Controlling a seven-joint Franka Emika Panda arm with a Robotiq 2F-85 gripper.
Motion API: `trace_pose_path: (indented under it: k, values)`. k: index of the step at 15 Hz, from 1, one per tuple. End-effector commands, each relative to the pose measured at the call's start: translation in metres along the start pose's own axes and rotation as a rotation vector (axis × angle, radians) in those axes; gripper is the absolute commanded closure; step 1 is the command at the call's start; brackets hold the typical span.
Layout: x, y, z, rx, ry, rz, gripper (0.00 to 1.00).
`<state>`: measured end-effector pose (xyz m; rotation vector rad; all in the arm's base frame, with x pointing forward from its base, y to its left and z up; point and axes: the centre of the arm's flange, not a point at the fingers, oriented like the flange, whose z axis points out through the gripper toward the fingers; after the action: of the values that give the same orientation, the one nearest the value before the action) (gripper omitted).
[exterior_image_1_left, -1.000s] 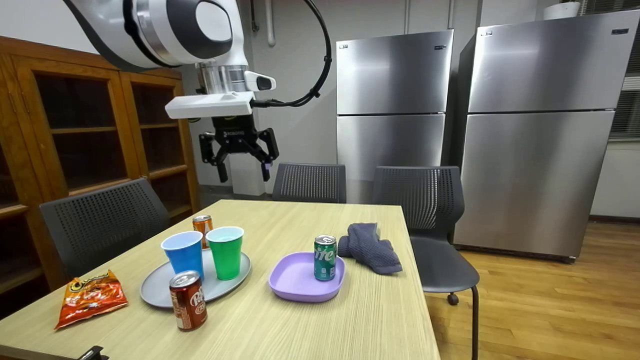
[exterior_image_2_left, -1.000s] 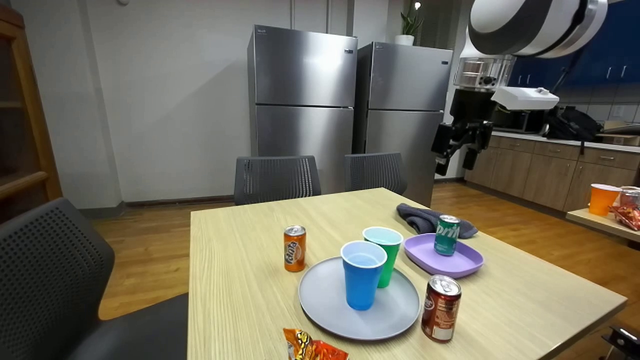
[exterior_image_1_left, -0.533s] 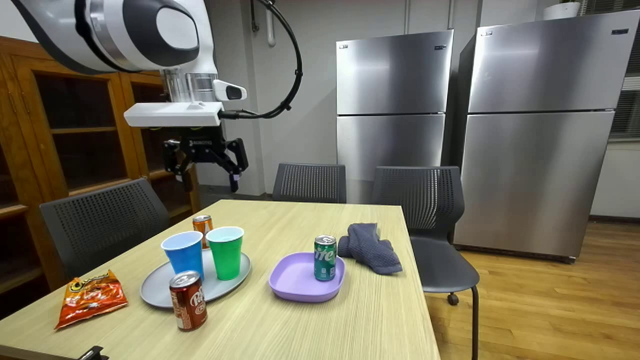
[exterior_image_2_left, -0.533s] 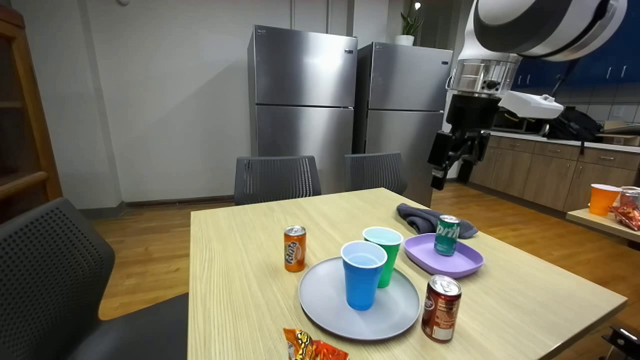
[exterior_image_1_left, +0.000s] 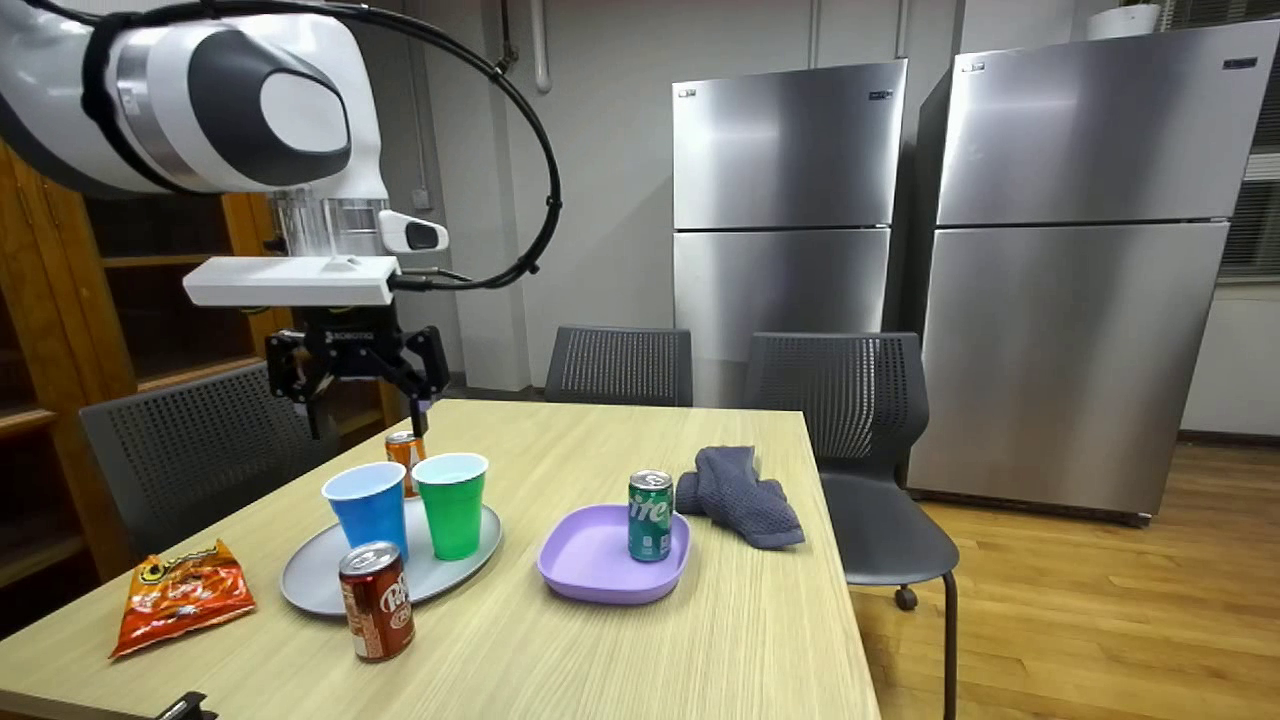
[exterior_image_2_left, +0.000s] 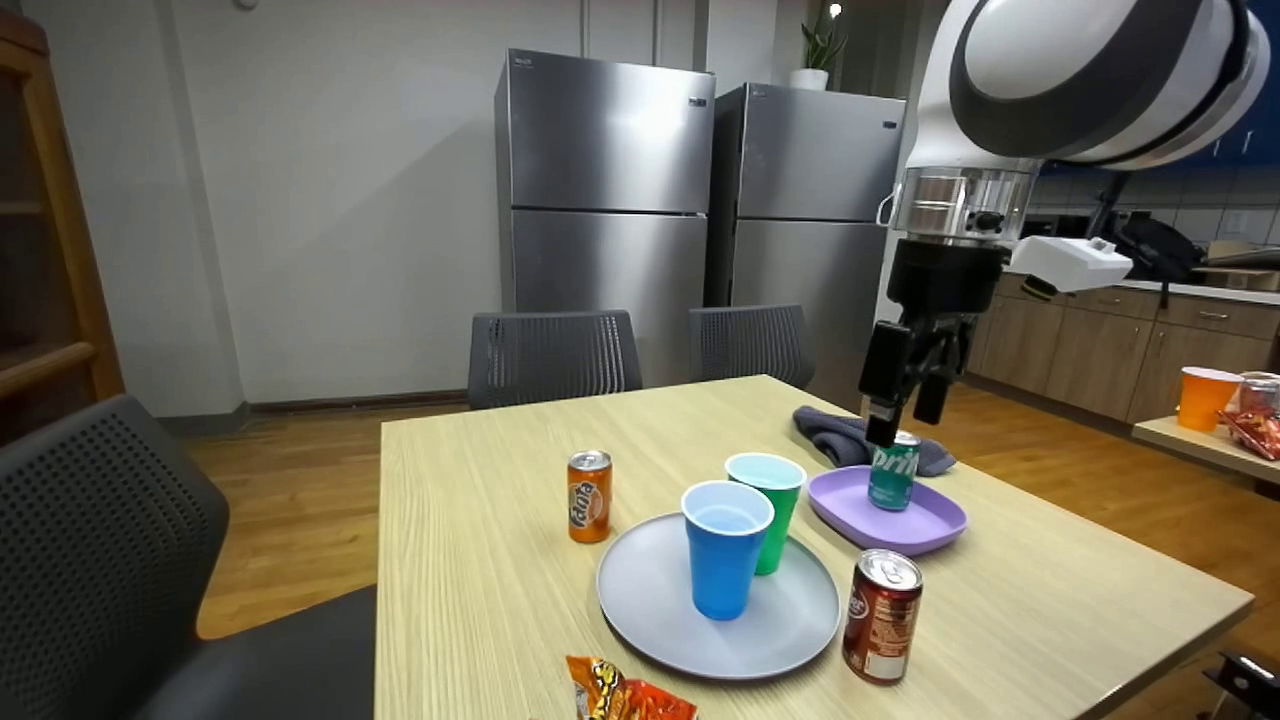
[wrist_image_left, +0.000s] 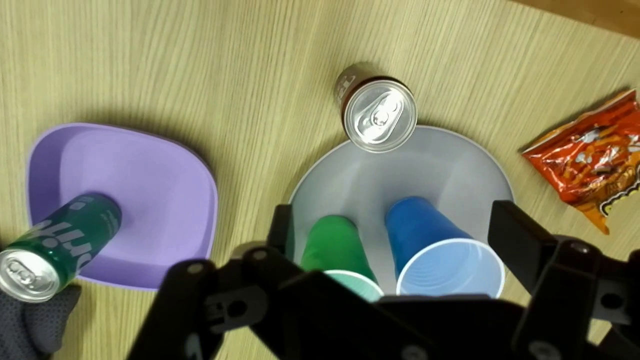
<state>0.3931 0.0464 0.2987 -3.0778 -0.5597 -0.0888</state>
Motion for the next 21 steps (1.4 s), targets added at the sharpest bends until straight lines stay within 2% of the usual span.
trace_pose_path:
  k: [1,9,21]
  values:
    - [-0.008,-0.016,0.017,0.001,-0.025,-0.042,0.00]
    - [-0.017,-0.024,0.053,-0.004,-0.088,-0.055,0.00]
    - [-0.015,-0.019,0.103,-0.013,-0.038,-0.049,0.00]
